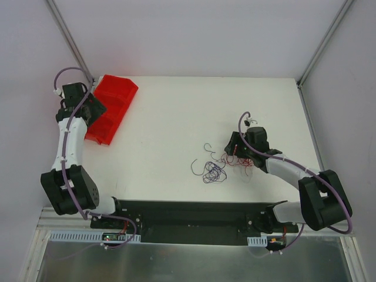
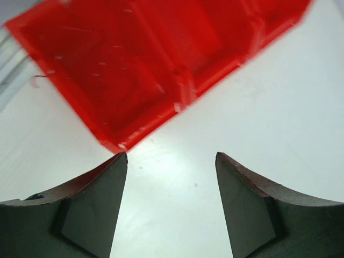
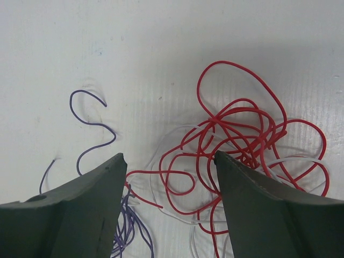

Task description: Untangle the cables

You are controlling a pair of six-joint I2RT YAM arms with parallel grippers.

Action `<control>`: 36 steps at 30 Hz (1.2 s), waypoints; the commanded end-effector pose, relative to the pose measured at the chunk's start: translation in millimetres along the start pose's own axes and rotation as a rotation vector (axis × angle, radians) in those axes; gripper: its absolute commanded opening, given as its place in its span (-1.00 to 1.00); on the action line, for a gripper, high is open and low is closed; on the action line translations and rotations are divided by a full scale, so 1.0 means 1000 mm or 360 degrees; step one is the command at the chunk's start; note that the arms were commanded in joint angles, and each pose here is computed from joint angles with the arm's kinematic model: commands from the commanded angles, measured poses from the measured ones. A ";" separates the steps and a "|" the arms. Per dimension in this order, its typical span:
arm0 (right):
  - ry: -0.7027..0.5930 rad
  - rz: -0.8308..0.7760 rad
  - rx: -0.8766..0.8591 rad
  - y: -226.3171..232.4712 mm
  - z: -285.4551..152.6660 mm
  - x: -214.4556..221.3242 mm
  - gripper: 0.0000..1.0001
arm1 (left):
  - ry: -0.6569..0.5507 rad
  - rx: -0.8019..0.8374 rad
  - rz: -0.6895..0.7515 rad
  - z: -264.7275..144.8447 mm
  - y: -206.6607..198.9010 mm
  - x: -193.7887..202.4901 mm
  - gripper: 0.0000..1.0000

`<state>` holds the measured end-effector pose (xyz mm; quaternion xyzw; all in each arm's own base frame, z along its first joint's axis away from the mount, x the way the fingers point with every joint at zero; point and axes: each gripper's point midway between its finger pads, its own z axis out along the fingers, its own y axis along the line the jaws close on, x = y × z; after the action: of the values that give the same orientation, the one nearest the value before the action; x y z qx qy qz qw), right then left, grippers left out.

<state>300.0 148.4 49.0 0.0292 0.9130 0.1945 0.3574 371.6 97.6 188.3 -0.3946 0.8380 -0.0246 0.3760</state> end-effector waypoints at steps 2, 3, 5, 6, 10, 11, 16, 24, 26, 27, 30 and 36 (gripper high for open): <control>-0.0091 -0.0043 -0.0056 0.007 -0.007 -0.014 0.43 | 0.0137 0.0828 0.0370 -0.052 -0.114 0.042 0.31; -0.0090 -0.0049 -0.0058 0.007 -0.007 -0.014 0.44 | 0.0217 0.0956 0.0455 -0.061 -0.135 0.061 0.31; -0.0096 -0.0069 -0.0051 0.007 -0.008 -0.015 0.47 | 0.0392 0.1218 0.0702 -0.080 -0.179 0.108 0.31; -0.0097 -0.0088 -0.0037 0.007 -0.010 -0.014 0.49 | 0.0510 0.1319 0.0811 -0.084 -0.196 0.137 0.31; -0.0071 -0.0122 0.0054 0.002 -0.024 -0.013 0.56 | 0.1022 0.1647 0.1040 -0.117 -0.228 0.246 0.29; -0.0036 -0.0125 0.0065 0.002 -0.032 -0.009 0.57 | 0.1107 0.1666 0.1083 -0.122 -0.227 0.266 0.28; -0.0002 -0.0158 0.0267 -0.012 -0.072 -0.002 0.60 | 0.1349 0.1684 0.1180 -0.147 -0.207 0.317 0.26; 0.0023 -0.0157 -0.0071 0.036 -0.087 0.019 0.36 | 0.1360 0.1788 0.1185 -0.175 -0.206 0.313 0.27; 0.0051 -0.0185 -0.0097 0.046 -0.081 0.020 0.27 | 0.1381 0.1789 0.1174 -0.176 -0.205 0.314 0.27; 0.0066 -0.0194 -0.0099 0.049 -0.077 0.021 0.23 | 0.1399 0.1792 0.1166 -0.177 -0.205 0.315 0.26; 0.0120 -0.0201 -0.0007 0.041 -0.067 0.027 0.19 | 0.1404 0.1788 0.1175 -0.178 -0.203 0.318 0.26; 0.0134 -0.0240 -0.0002 0.038 -0.058 0.032 0.05 | 0.1379 0.1824 0.1197 -0.186 -0.204 0.316 0.26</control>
<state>220.0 160.1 65.4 -0.0494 0.9394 0.1536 0.3023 263.5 -302.2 176.2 0.1891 0.8605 -0.4553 0.1284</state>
